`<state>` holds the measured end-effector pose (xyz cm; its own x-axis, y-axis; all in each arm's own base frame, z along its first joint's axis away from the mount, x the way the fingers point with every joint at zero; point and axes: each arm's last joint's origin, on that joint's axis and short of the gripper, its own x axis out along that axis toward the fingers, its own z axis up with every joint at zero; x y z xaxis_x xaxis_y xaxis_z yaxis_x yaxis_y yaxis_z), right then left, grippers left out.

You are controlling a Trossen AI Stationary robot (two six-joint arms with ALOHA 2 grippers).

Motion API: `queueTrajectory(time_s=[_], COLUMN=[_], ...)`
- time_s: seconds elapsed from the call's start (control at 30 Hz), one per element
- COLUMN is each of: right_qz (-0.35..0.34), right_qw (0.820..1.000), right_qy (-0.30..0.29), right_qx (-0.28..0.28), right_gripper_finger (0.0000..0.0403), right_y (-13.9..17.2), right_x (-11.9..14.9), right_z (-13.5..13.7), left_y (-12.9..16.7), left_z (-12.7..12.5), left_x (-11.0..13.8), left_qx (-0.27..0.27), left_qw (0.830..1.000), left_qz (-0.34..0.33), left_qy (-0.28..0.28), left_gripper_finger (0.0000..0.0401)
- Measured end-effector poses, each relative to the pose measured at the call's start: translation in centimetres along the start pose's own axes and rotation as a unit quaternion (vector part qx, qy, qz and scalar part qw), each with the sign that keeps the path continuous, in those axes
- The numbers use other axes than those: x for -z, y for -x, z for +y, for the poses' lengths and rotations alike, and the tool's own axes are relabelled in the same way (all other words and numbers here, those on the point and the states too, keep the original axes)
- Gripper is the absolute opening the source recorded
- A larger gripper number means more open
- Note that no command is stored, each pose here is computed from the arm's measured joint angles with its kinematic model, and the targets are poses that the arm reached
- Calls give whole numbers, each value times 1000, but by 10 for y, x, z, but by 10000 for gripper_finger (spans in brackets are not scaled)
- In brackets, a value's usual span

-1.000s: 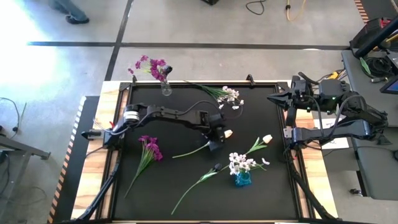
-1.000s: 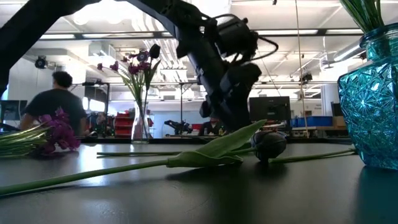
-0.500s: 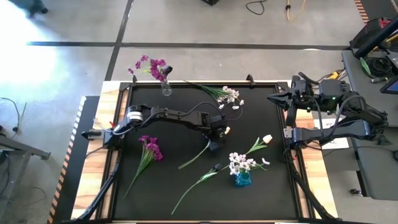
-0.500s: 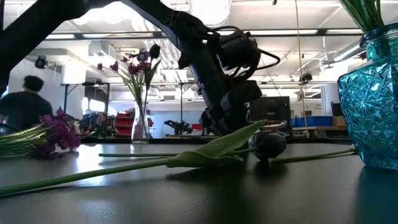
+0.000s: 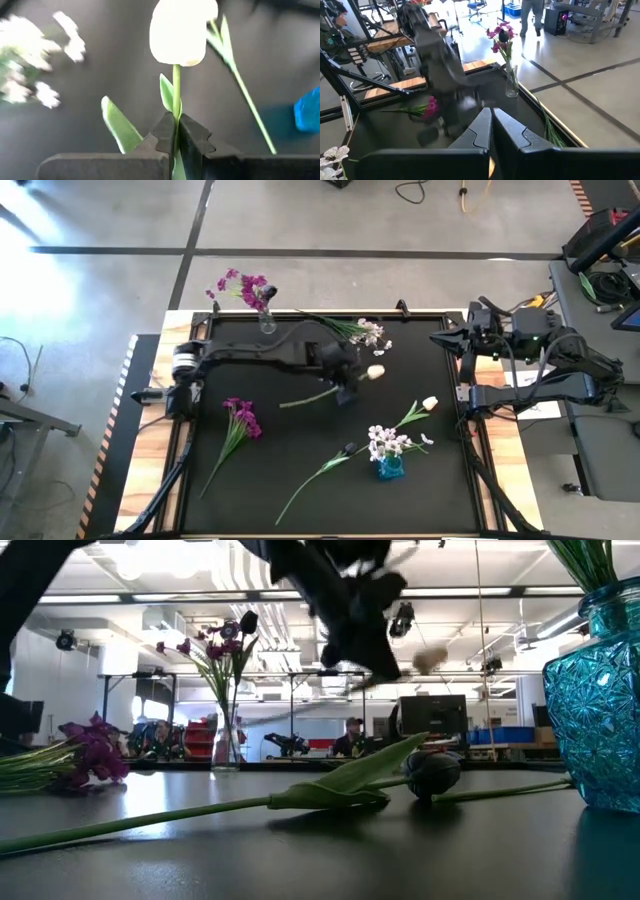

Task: Sort flowers into vase by color
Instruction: Put the left white tulip into the blue vase

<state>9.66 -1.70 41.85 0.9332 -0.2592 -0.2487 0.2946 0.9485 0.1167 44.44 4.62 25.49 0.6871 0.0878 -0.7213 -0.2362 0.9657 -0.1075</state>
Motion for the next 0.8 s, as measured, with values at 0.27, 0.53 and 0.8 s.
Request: queueTrajectory(time_s=[0.27,0.53,0.8], right_qz=[-8,-28,-63], right_qw=[1000,998,993], right_qy=[0,-22,-36], right_qx=[-4,-43,-95], right_gripper_finger=[36,110,153], right_y=[-17,-45,-86], right_x=[-4,-12,-21], right_z=[3,10,21], left_y=[94,151,167], left_z=[5,8,6], left_x=[-51,-78,-89], left_qx=[16,52,88], left_qw=[977,925,887], left_qz=[-212,-375,-453], left_qy=[10,13,8], left_gripper_finger=[1,0,0])
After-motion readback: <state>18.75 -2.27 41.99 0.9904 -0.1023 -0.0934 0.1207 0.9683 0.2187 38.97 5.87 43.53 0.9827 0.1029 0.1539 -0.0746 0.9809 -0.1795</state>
